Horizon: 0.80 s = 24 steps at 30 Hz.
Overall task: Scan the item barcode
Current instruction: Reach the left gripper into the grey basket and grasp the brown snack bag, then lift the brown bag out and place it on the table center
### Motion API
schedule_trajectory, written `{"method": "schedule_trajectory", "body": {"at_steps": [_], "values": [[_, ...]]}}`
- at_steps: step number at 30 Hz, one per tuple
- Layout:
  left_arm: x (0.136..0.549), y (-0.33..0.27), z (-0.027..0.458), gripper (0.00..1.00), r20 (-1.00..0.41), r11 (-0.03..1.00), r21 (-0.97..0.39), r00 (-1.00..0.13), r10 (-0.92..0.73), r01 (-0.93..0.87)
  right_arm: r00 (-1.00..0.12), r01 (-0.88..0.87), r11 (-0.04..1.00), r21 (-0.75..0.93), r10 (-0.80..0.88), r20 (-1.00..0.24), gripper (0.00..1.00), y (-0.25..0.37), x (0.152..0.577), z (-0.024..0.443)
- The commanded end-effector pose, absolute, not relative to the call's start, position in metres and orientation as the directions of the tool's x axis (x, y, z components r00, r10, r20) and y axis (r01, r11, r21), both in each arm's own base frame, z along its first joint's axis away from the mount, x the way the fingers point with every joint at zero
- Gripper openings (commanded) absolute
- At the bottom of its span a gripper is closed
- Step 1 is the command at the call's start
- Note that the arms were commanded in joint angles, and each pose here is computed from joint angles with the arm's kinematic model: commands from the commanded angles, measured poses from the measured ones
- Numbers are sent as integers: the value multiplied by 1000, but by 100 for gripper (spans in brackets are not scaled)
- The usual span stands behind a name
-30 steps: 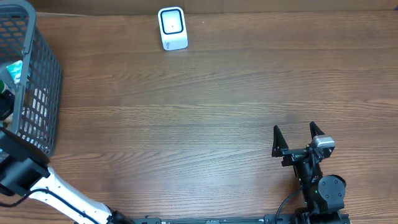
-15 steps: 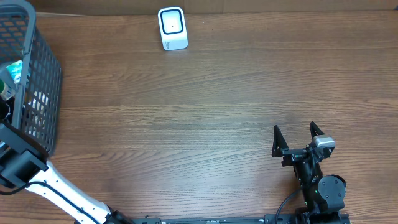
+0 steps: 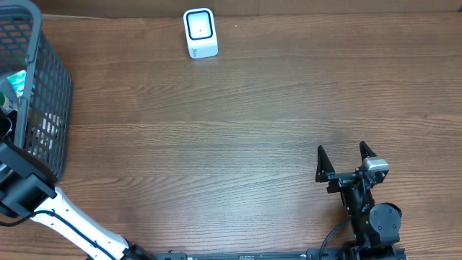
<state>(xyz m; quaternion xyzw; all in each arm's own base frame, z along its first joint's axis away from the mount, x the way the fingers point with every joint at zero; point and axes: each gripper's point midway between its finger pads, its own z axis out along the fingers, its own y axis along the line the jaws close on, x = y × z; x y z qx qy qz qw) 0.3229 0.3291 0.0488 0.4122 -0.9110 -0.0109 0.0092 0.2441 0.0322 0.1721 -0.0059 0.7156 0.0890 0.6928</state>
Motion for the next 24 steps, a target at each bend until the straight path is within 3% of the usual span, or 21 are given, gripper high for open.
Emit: {"method": "schedule_trajectory", "body": {"at_steps": [1,12,19,24], "values": [[338,335,106,4,-126,622,-13,-616,-778,-783,-41,-139,983,123,118,-992,100,34,244,170],[331,321,282,4,-467,543,-140,-429,-774,-828,-41,-139,983,123,118,-992,100,34,244,170],[310,258,410,4,-690,656,-309,-313,-653,-688,-41,-139,983,123,118,-992,100,34,244,170],[299,186,462,4,-754,765,-377,-306,-581,-523,-41,-139,983,123,118,-992,100,34,244,170]]}}
